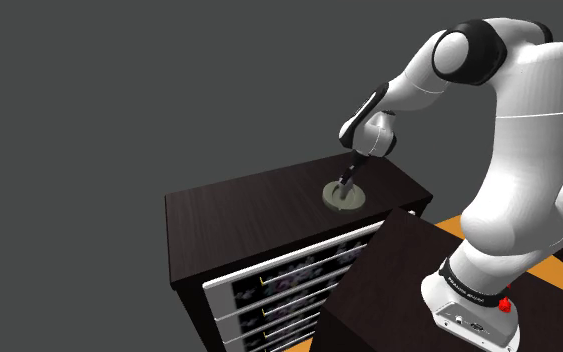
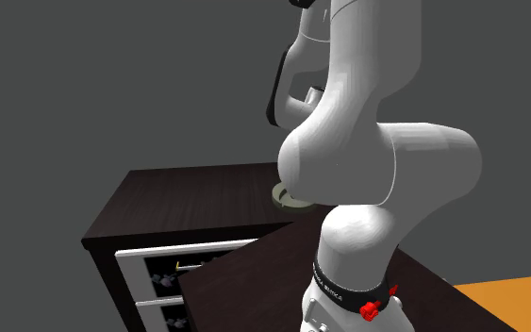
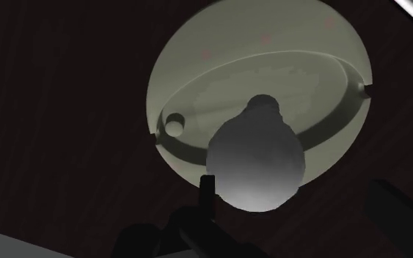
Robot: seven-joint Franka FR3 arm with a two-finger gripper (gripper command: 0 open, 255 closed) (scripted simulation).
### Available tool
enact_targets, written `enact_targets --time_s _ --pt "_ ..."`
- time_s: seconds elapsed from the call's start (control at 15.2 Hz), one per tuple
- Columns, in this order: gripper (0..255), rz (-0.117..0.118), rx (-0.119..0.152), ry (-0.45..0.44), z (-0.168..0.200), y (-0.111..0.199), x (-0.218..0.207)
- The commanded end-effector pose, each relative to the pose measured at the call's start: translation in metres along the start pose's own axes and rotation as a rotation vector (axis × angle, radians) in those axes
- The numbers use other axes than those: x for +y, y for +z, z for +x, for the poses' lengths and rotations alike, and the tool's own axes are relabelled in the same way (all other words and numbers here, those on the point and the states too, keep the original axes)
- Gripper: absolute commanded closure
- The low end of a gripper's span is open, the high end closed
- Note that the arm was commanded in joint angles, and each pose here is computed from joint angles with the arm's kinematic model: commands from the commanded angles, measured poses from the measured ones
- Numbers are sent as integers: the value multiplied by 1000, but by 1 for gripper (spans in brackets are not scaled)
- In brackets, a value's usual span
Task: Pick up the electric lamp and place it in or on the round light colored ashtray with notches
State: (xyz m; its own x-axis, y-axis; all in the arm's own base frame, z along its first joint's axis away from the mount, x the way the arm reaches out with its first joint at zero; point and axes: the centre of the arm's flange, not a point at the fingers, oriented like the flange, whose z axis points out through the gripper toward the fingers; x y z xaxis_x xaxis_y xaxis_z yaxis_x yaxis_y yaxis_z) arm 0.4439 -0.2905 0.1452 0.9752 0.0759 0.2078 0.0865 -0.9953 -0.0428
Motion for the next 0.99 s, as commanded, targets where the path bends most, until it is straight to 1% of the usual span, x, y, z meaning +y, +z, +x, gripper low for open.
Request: enact_targets --time_s 0.0,0.13,0.4,0.92 --pt "0 0 0 0 0 0 0" --pt "0 0 0 0 0 0 0" --pt "0 0 0 0 0 -50 0" --pt "0 0 0 0 0 -50 0"
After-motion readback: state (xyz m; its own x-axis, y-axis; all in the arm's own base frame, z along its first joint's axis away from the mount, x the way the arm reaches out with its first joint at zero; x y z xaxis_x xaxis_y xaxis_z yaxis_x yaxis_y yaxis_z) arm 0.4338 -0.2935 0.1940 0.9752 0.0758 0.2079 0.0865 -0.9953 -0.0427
